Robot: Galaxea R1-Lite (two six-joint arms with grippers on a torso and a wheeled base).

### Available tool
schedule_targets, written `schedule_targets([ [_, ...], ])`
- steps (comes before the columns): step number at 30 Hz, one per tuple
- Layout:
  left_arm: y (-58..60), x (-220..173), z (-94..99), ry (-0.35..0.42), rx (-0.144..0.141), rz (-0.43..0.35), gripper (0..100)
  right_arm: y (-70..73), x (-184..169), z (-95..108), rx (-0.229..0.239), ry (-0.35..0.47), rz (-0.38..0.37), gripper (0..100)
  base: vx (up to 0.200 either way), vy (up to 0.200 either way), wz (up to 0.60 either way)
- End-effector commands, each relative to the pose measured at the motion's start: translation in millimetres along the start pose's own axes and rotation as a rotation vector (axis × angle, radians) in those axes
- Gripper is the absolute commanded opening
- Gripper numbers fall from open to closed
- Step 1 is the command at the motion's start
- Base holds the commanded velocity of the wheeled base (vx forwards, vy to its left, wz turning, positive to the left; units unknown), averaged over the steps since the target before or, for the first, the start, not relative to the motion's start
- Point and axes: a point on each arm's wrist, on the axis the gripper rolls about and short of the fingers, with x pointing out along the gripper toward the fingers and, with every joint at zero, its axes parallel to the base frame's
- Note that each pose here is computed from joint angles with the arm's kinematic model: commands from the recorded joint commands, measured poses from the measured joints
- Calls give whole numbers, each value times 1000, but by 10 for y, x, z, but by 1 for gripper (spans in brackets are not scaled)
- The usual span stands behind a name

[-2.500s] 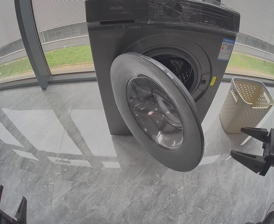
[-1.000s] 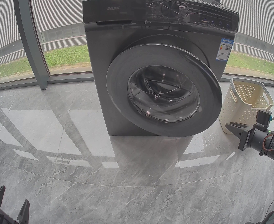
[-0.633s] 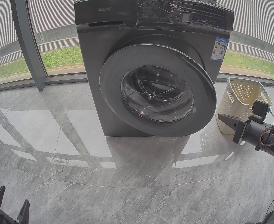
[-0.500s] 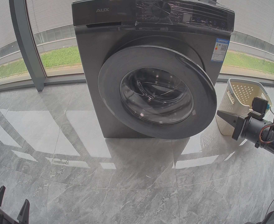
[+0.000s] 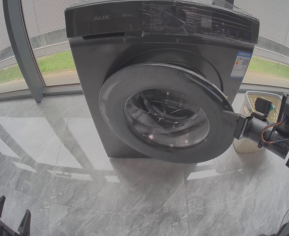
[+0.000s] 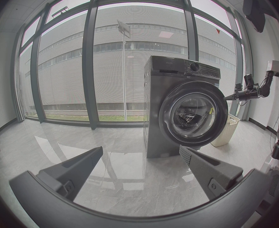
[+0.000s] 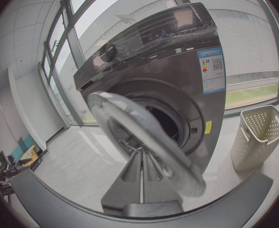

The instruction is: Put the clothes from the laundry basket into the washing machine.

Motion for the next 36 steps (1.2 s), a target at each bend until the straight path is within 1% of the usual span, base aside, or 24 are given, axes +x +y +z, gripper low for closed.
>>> schedule_targets([
  [1, 0, 1, -52, 2, 0, -1, 100, -123, 291, -40, -5, -17, -74, 0, 0, 0, 0],
  [4, 0, 1, -52, 2, 0, -1, 100, -176, 362, 30, -9, -63, -116, 0, 0, 0, 0],
  [5, 0, 1, -52, 2, 0, 1, 100, -221, 374, 59, -9, -77, -140, 0, 0, 0, 0],
  [8, 0, 1, -52, 2, 0, -1, 100, -220, 333, 81, -12, -85, -146, 0, 0, -133, 0],
  [10, 0, 1, -52, 2, 0, -1, 100, -165, 236, 98, -18, -89, -133, 0, 0, -200, 0],
  [12, 0, 1, -52, 2, 1, -1, 100, -121, 125, 66, -24, -75, -122, 0, 0, -200, 0],
  [14, 0, 1, -52, 2, 1, -1, 100, -25, 41, -24, -45, -44, -86, 0, 0, 0, 0],
  [18, 0, 1, -52, 2, 1, -1, 100, 64, -92, -202, -62, 14, -45, 0, 0, 0, 0],
  [20, 0, 1, -52, 2, 1, -1, 100, 89, -103, -236, -63, 24, -30, 0, 0, 0, 0],
  [24, 0, 1, -52, 2, 1, -1, 100, 109, -94, -204, -60, 14, 1, 0, 0, 0, 0],
  [27, 0, 1, -52, 2, 0, -1, 100, 117, -88, -188, -63, 2, 11, 0, 200, 0, 0],
  [29, 0, 1, -52, 2, 0, -1, 100, 140, -77, -154, -63, -40, 28, 0, 200, 0, 0],
  [31, 0, 1, -52, 2, 0, -1, 100, 144, -74, -142, -63, -53, 35, 0, 200, 0, 0],
  [32, 0, 1, -52, 2, 0, -1, 100, 143, -69, -122, -64, -78, 49, 0, 200, 0, 0],
  [36, 0, 1, -52, 2, 0, -1, 100, 126, -28, -145, -64, -75, 50, 0, 200, 0, 0],
])
